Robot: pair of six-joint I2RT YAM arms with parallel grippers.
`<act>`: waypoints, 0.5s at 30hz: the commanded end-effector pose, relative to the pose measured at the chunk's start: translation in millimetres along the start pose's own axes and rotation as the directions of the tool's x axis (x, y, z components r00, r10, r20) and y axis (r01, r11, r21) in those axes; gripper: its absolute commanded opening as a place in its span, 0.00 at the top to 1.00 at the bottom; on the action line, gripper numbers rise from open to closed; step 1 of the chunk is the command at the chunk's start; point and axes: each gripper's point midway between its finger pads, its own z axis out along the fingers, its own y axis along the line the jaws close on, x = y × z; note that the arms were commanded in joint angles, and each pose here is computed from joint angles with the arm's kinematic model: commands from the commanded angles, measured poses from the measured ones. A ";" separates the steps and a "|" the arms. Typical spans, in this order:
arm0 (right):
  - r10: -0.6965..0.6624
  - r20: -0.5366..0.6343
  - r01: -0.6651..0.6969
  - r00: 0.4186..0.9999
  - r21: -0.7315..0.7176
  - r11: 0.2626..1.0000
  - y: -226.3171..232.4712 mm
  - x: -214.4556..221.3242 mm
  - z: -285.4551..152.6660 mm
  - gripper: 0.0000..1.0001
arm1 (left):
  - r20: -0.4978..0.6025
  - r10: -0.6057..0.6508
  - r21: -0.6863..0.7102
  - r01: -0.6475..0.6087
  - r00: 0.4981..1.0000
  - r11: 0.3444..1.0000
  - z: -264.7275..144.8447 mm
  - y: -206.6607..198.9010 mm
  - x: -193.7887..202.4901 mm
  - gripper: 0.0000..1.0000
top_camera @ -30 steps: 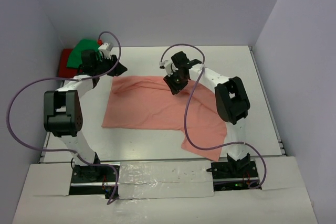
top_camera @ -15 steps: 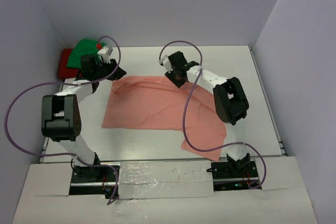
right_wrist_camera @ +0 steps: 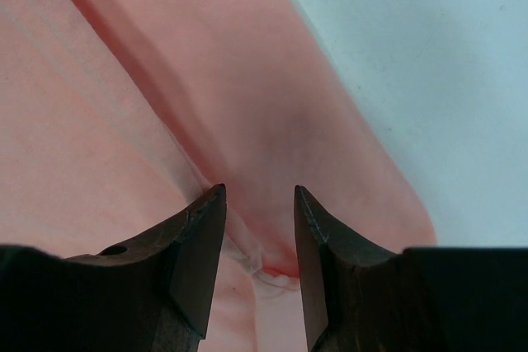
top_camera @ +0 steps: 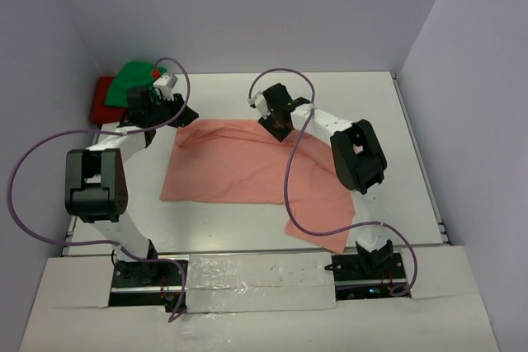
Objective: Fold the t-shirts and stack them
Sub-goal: Fold the tshirt
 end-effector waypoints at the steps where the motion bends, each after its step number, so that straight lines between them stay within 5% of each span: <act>1: 0.009 0.020 -0.008 1.000 -0.026 1.000 2.8 -11.5 -4.9 0.54 | 0.058 0.052 0.013 -0.053 0.997 0.999 -6.6 -8.7 -21.2 0.59; 6: 0.001 -0.003 -0.001 1.000 -0.049 0.999 9.4 -4.4 1.5 0.66 | 0.055 0.047 0.016 -0.048 0.997 0.999 -6.2 -8.6 -16.8 0.60; 15: 0.005 -0.012 -0.006 1.000 -0.091 0.996 18.4 0.7 0.1 0.67 | 0.054 0.049 0.021 -0.050 0.997 0.999 -8.1 -10.4 -15.0 0.60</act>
